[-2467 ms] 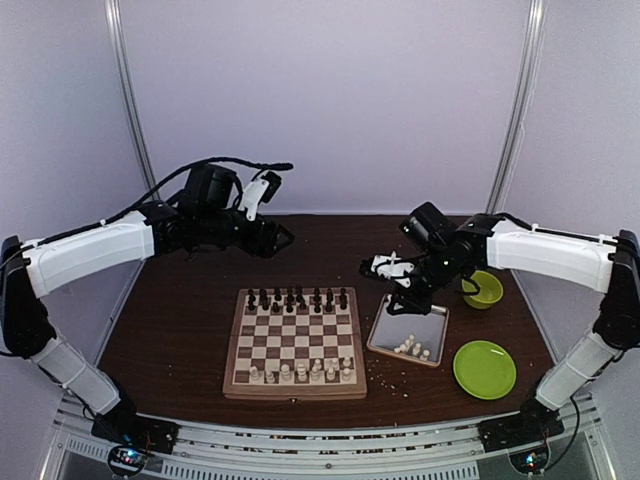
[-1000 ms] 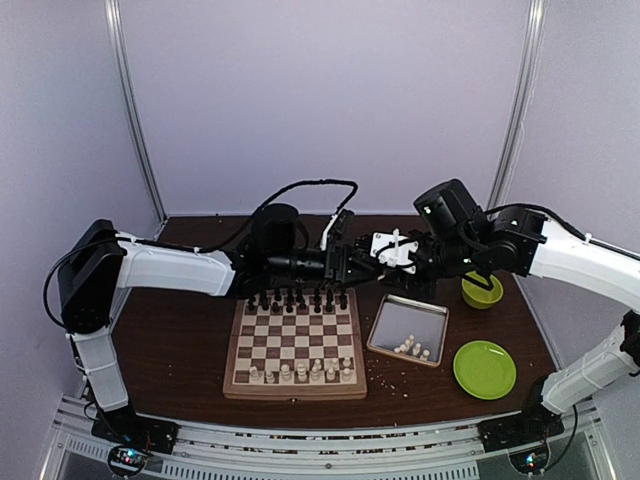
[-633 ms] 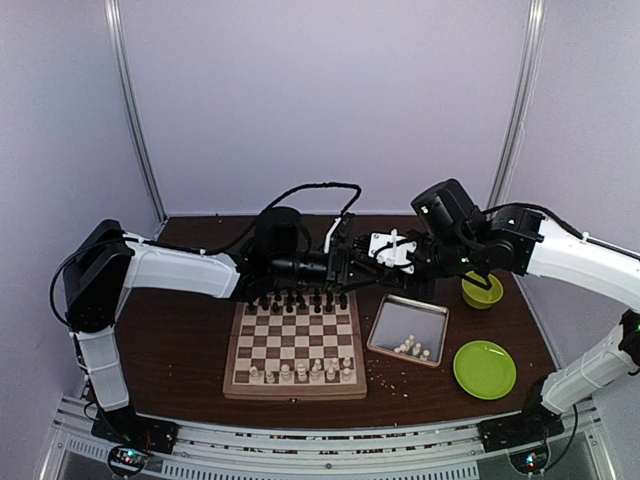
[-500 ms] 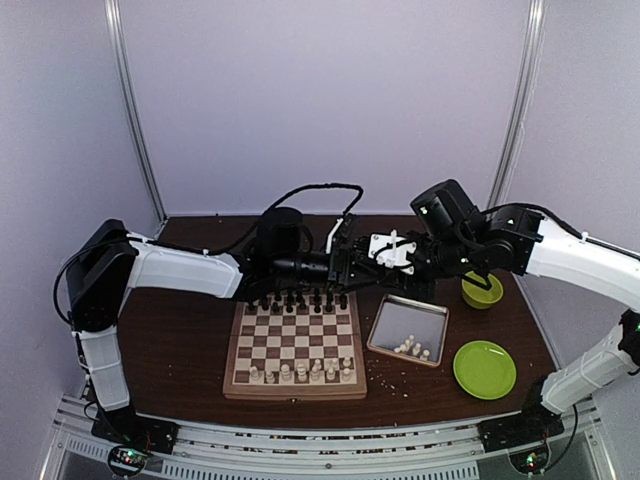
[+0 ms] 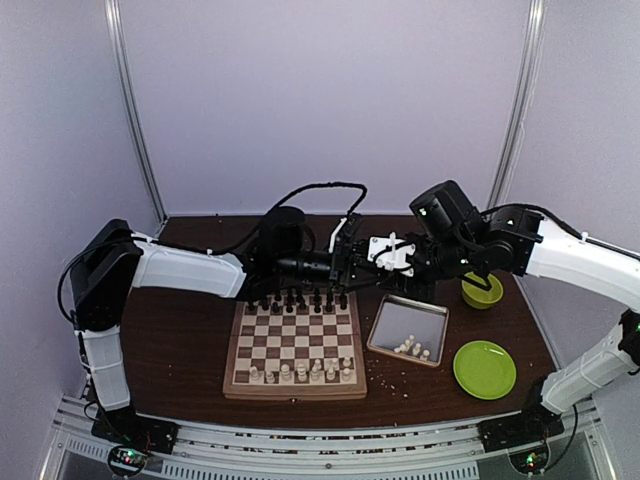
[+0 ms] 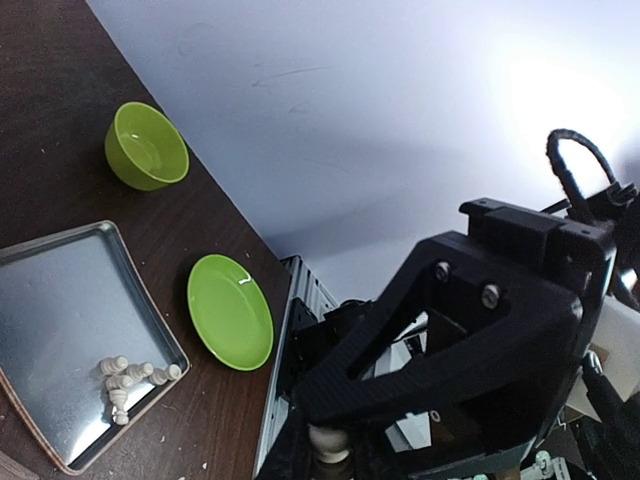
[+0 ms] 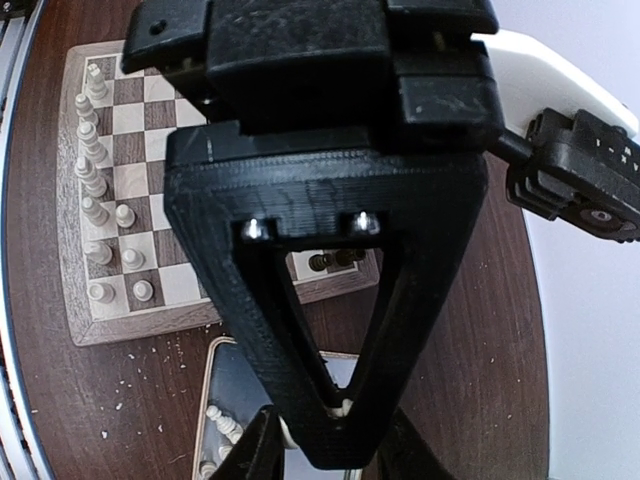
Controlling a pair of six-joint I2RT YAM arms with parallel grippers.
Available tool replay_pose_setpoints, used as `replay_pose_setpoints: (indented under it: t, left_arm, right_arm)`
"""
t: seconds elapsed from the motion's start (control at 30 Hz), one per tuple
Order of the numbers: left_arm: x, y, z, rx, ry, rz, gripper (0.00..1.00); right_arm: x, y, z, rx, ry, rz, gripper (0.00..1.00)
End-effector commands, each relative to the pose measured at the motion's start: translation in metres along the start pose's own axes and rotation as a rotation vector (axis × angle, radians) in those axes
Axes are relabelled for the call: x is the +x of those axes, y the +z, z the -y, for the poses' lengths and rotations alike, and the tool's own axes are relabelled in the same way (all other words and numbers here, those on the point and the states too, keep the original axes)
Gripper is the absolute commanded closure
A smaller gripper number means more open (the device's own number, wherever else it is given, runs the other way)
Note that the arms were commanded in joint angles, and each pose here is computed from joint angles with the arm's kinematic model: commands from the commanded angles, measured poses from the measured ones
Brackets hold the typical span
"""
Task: Set up the chess pieces on the board
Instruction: Pass from the right arm to the left, then place the pawn on the chessboard.
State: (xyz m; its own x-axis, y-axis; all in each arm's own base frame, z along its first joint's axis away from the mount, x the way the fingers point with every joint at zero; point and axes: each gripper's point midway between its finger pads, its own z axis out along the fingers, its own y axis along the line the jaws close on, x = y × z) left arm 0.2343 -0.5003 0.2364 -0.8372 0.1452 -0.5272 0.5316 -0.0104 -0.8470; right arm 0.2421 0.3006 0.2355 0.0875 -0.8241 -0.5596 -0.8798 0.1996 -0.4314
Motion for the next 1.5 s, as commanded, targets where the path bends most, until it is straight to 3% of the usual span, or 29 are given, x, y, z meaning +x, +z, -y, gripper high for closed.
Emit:
replay_pose_setpoints:
  t: [0.0,0.23,0.5,0.63,1.0,1.47]
  left_arm:
    - [-0.008,-0.005,0.016,0.065,0.089,0.022,0.93]
    - [-0.018,-0.037,0.003,-0.027,0.164,0.078,0.95]
    - [-0.005,-0.112,-0.055,-0.623,0.578,0.078,0.94]
    - [0.014,-0.152,-0.075,-0.787,0.702,0.107,0.94]
    - [0.059,-0.21,-0.1,-0.904,0.804,0.264,0.95]
    - [0.107,-0.225,-0.133,-0.886,0.78,0.287,0.9]
  right_arm:
    - [-0.006,-0.015,0.004,0.022,0.001,0.022,0.62]
    - [0.008,-0.031,-0.008,-0.011,0.015,0.013,0.48]
    - [0.042,-0.017,-0.029,-0.055,0.084,-0.03,0.46]
    - [0.046,-0.011,-0.036,-0.088,0.104,-0.035,0.46]
    - [0.047,0.002,-0.042,-0.143,0.118,-0.068,0.46]
    - [0.047,0.017,-0.048,-0.207,0.126,-0.123,0.46]
